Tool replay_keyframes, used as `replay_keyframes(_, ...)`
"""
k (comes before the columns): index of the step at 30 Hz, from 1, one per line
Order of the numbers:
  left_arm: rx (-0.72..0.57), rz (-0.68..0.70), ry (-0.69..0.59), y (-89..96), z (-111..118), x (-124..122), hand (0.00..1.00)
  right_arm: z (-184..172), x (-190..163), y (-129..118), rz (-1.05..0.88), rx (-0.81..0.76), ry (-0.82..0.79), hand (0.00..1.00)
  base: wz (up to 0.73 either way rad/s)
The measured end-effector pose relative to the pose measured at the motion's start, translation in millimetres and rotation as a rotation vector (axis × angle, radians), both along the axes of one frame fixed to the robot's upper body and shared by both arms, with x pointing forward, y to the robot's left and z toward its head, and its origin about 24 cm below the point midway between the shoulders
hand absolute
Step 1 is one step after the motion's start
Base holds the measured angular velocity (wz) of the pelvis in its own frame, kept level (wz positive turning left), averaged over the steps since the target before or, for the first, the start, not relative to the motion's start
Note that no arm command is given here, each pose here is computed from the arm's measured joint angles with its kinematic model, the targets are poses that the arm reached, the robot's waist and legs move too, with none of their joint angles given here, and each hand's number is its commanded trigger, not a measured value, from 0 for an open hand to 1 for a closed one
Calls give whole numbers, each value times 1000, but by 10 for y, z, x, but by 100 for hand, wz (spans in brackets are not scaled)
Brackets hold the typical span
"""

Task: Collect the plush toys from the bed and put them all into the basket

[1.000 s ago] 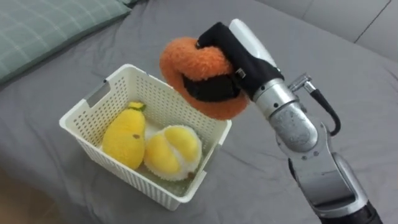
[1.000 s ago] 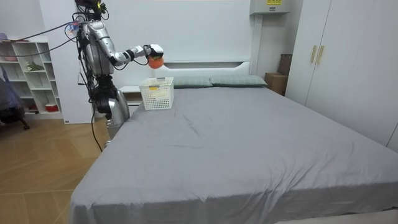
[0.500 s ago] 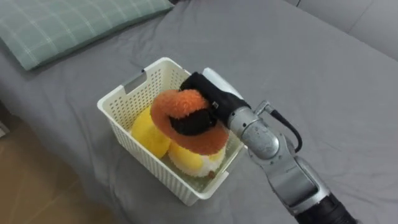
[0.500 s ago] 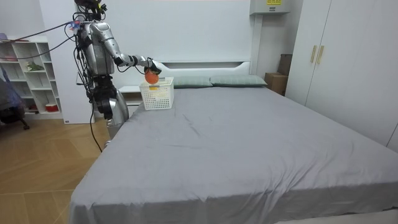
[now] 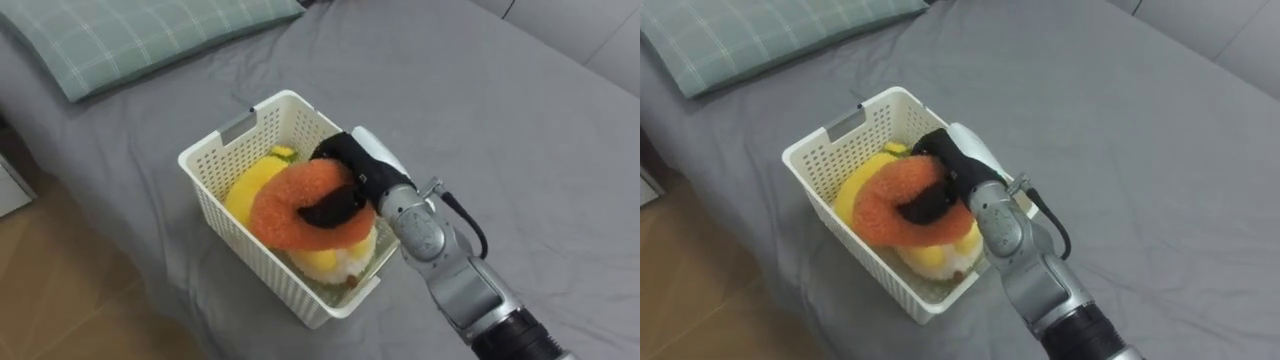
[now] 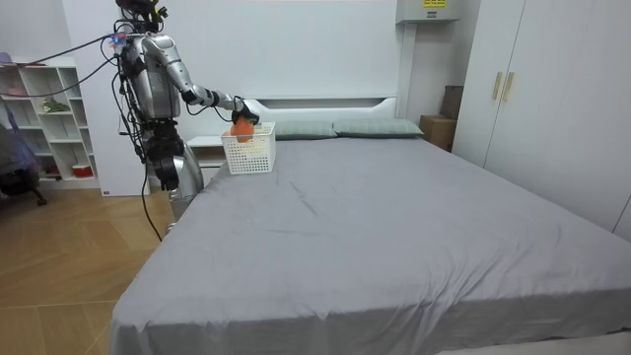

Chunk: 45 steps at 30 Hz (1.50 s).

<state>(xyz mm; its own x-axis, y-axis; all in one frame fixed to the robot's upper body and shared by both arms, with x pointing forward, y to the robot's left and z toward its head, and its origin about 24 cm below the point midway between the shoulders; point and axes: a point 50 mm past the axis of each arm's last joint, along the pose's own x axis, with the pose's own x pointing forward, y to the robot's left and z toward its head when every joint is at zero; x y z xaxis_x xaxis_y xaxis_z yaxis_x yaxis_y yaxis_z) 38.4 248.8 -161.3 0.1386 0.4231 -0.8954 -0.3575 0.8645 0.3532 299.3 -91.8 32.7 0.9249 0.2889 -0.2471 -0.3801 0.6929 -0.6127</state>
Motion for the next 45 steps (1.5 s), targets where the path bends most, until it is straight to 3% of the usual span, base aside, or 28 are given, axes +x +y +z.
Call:
replay_keyframes(23, -25, -36, -7, -55, -9, -1, 0, 96, 58, -124, -49, 93, -34, 0, 0)
replay_keyframes(38, -62, -22, -48, -51, 0, 84, 0, 217, 112, -498, -220, 230, -104, 0, -6)
replay_keyframes(45, -87, 20, -63, -54, -8, 31, 0, 99, -33, -876, -357, 258, -108, 0, -13)
